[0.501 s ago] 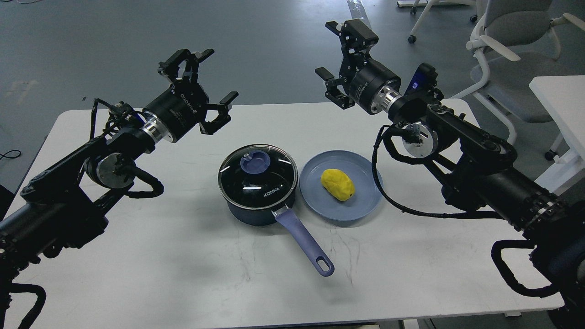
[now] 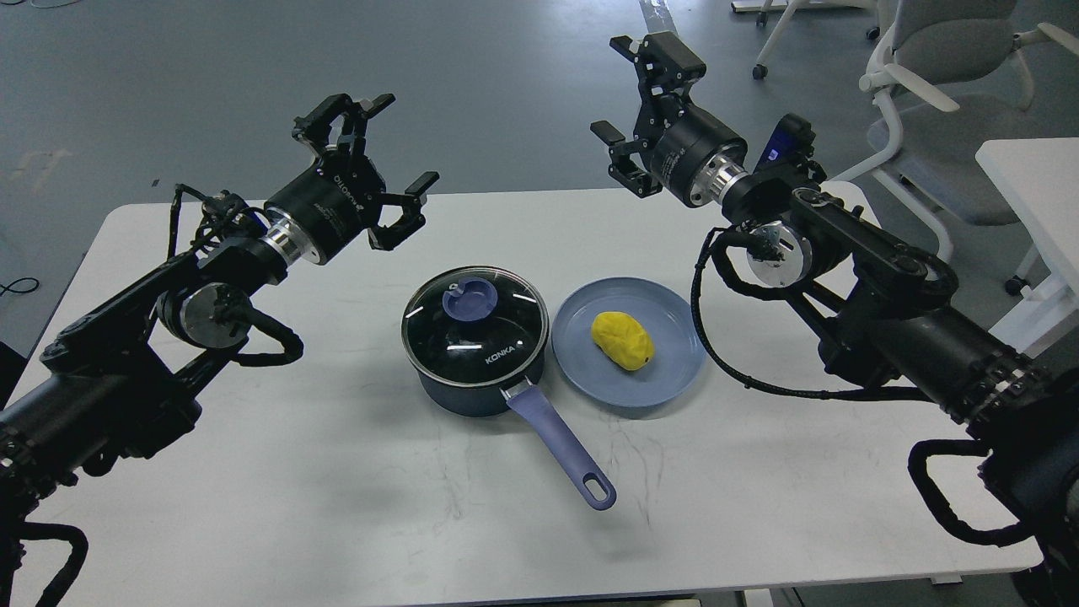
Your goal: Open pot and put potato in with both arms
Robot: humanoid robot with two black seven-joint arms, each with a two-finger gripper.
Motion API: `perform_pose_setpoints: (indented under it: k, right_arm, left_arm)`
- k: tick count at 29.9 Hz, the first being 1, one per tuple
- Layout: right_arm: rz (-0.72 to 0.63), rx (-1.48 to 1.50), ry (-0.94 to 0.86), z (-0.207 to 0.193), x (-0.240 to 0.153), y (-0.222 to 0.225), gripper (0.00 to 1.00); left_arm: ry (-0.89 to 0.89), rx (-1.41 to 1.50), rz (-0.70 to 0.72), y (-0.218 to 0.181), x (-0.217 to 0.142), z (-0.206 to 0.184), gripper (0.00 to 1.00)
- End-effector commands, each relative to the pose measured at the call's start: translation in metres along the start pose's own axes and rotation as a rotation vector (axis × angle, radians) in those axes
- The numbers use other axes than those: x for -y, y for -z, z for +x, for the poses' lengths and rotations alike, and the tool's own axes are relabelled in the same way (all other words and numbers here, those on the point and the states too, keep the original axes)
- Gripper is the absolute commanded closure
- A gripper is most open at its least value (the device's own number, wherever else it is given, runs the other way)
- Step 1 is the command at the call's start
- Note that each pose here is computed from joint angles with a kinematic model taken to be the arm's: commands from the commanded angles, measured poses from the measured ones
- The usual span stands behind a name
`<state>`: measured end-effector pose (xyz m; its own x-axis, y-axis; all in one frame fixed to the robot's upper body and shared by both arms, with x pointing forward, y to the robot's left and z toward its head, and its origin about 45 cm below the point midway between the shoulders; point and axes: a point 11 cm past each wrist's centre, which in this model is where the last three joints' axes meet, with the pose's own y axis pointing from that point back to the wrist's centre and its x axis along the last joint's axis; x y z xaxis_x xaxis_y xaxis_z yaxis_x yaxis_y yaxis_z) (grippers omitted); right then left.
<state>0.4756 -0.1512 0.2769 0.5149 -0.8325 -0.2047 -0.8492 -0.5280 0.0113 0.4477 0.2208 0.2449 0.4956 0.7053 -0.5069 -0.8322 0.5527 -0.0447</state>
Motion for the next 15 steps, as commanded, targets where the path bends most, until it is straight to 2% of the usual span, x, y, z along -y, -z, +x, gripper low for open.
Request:
perform_pose_setpoints:
  k: [1, 15]
  right_arm:
    - [-0.001, 0.001, 0.001, -0.0006, 0.0, -0.0003, 0.0]
    - [-0.008, -0.002, 0.003, -0.0003, -0.0005, -0.001, 0.0]
  left_arm:
    - [0.004, -0.002, 0.001, 0.0005, 0.0007, -0.0015, 0.02]
    - [0.016, -0.002, 0.011, 0.0011, 0.0011, -0.0048, 0.02]
